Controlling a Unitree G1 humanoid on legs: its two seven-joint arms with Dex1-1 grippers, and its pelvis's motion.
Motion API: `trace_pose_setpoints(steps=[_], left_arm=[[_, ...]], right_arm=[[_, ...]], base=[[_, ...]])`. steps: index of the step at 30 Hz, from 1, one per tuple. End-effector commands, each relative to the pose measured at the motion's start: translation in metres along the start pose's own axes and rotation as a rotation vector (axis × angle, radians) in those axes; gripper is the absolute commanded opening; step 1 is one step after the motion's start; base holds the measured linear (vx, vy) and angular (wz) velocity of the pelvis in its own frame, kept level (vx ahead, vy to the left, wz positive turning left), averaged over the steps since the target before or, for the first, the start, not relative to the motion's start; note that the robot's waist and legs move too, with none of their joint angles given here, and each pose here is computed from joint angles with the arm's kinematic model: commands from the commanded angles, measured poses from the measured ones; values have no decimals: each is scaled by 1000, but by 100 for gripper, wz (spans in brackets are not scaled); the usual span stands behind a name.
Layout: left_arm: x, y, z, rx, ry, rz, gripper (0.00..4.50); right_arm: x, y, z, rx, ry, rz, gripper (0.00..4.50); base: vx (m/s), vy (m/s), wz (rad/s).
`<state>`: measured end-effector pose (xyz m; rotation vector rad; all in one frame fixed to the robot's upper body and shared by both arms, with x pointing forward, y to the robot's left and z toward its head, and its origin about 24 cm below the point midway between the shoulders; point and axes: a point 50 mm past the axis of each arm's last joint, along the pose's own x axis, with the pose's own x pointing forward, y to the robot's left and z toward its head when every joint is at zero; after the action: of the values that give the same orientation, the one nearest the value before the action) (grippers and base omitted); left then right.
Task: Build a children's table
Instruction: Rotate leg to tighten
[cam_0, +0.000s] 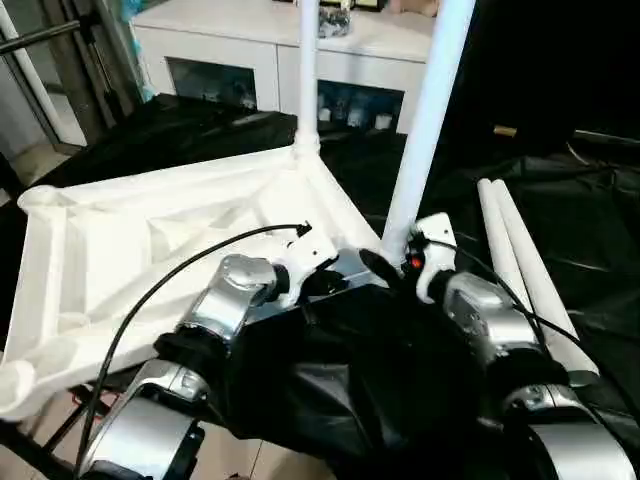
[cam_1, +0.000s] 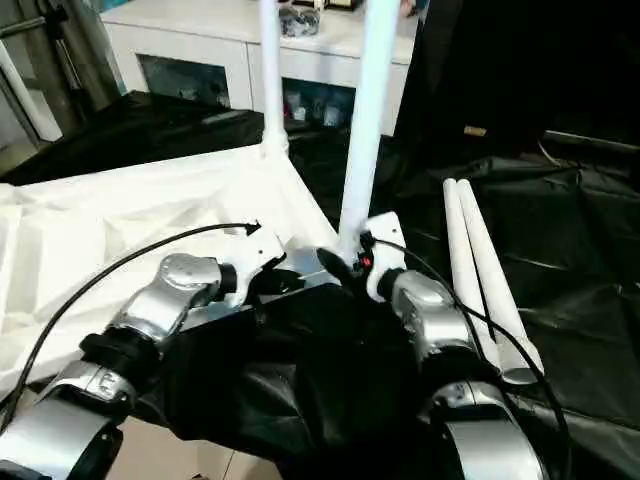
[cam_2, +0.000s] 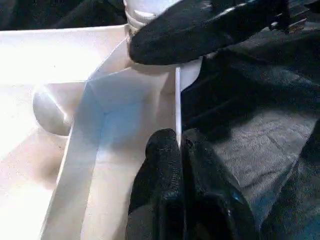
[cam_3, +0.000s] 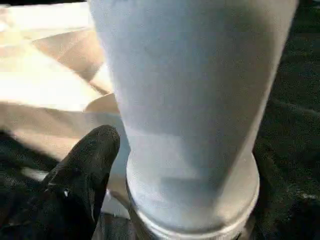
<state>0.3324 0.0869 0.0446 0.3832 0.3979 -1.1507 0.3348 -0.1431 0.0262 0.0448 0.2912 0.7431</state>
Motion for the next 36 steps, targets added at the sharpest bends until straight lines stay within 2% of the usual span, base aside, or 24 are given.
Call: trace_pose_setpoints(steps=[1,5,6,8,18,24,26,30,31,36], left_arm=[[9,-15,8,38,-67,-115,0],[2,-17,2,60,-58,-170,0],[-3,-16,0,72,-51,-194,0],[-9,-14,-3,81,-39,-213,0],[-24,-7,-9,106,-2,-247,0],[-21,-6,-7,84,-24,-214,0],[-15,-4,-2,54,-48,-151,0],[-1,1,5,2,-66,-25,0],[6,2,10,-26,-72,34,0],[23,1,21,-64,-75,138,0]], right_arm=[[9,33,-8,-9,39,303,380],[-3,34,-7,-26,60,433,380],[-9,35,-8,-39,86,497,360],[-14,37,-11,-55,121,553,352],[-19,44,-16,-44,159,633,284],[-15,45,-16,-22,142,597,278],[-7,38,-16,-11,126,454,278],[10,20,-23,38,170,93,277],[15,17,-26,76,180,-19,277],[30,25,-32,136,206,-163,276]], base=[[0,0,0],[0,0,0],[0,0,0],[0,0,0],[0,0,0],[0,0,0],[0,0,0],[0,0,0],[0,0,0],[0,0,0]])
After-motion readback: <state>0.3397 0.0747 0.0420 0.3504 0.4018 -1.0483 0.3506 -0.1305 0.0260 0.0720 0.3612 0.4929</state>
